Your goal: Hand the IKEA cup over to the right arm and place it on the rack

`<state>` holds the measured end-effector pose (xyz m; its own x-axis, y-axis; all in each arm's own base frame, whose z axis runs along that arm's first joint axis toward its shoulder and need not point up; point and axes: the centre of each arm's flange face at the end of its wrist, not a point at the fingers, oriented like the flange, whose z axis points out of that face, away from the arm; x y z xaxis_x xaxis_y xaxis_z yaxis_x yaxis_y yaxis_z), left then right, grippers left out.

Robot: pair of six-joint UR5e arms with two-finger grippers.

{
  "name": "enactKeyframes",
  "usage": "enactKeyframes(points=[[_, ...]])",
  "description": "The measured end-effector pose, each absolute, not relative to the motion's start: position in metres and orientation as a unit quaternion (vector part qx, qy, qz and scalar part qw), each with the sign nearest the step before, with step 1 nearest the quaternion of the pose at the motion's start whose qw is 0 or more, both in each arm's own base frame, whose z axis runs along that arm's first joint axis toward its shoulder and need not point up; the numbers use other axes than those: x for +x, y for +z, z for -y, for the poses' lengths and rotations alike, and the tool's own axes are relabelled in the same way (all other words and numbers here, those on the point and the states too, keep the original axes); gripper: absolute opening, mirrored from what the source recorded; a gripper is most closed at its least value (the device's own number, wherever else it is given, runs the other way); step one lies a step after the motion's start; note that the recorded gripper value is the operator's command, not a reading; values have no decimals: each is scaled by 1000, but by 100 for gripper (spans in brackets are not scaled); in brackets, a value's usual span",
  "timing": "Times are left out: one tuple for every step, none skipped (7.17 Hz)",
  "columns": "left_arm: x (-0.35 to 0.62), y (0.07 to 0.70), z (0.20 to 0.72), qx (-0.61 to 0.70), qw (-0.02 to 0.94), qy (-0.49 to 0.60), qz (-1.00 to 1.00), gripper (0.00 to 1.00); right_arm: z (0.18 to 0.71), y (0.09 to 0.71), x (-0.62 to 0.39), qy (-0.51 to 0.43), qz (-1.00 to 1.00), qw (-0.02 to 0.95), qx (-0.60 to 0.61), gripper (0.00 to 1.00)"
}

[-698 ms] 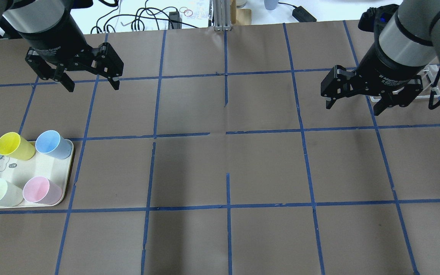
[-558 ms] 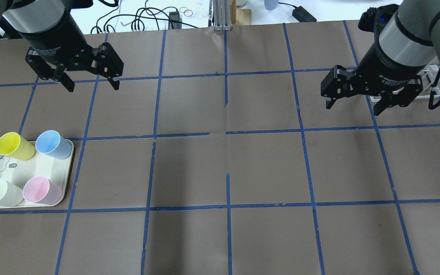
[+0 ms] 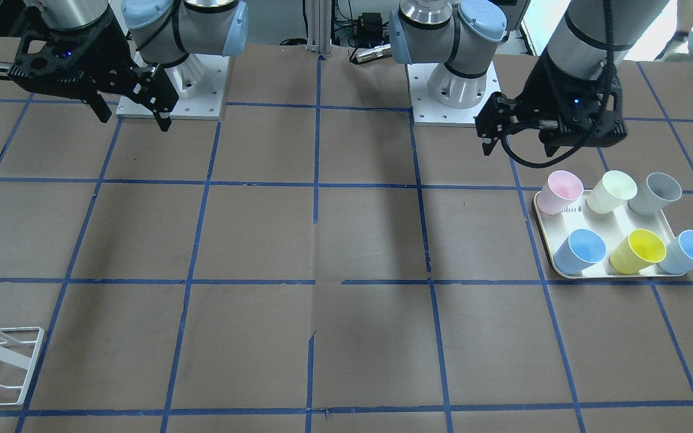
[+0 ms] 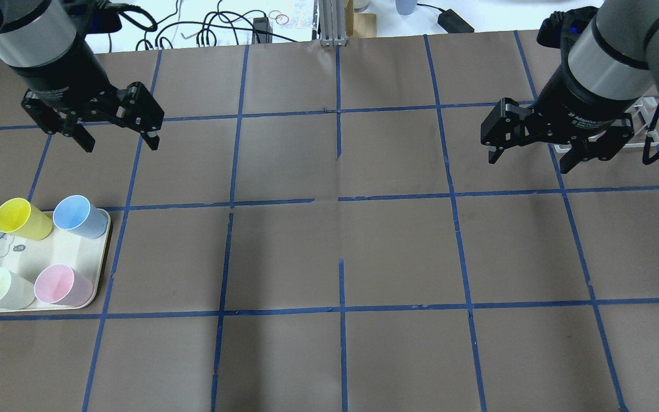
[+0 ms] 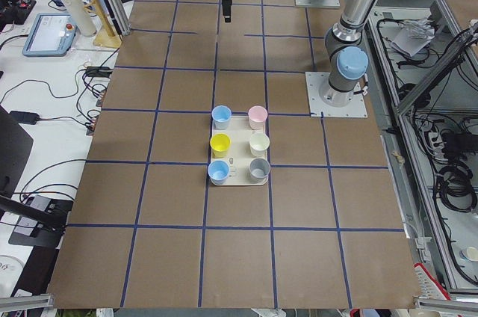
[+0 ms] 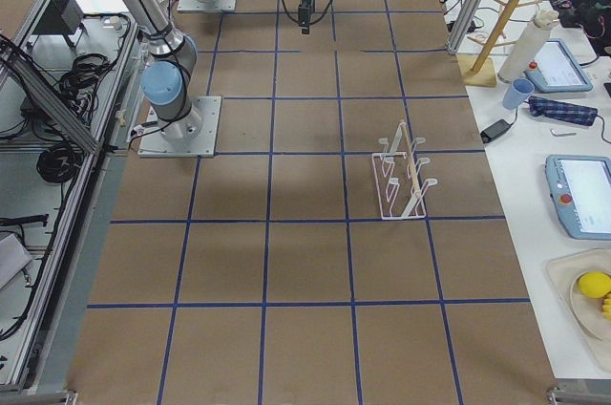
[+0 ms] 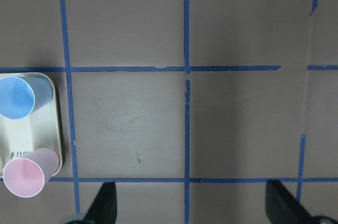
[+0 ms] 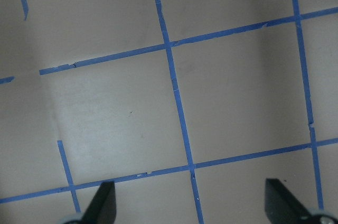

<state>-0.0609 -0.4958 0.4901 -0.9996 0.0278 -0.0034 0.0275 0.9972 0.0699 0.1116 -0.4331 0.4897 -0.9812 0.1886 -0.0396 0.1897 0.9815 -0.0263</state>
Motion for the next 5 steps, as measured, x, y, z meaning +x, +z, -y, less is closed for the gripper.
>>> enactKeyframes(points=[[-11,474,497,25,-7,48,-998,100,433,490,111,-15,-995,19,96,100],[48,451,491,35,-22,66,-997,100,433,490,112,-14,-995,21,98,100],[99,427,480,47,-37,79,-995,100,432,491,112,-13,-995,24,98,100],[141,397,470,64,-47,76,-994,100,431,490,114,-11,-995,30,96,100],[171,364,461,81,-43,62,-994,100,432,490,118,-9,-994,51,94,100]])
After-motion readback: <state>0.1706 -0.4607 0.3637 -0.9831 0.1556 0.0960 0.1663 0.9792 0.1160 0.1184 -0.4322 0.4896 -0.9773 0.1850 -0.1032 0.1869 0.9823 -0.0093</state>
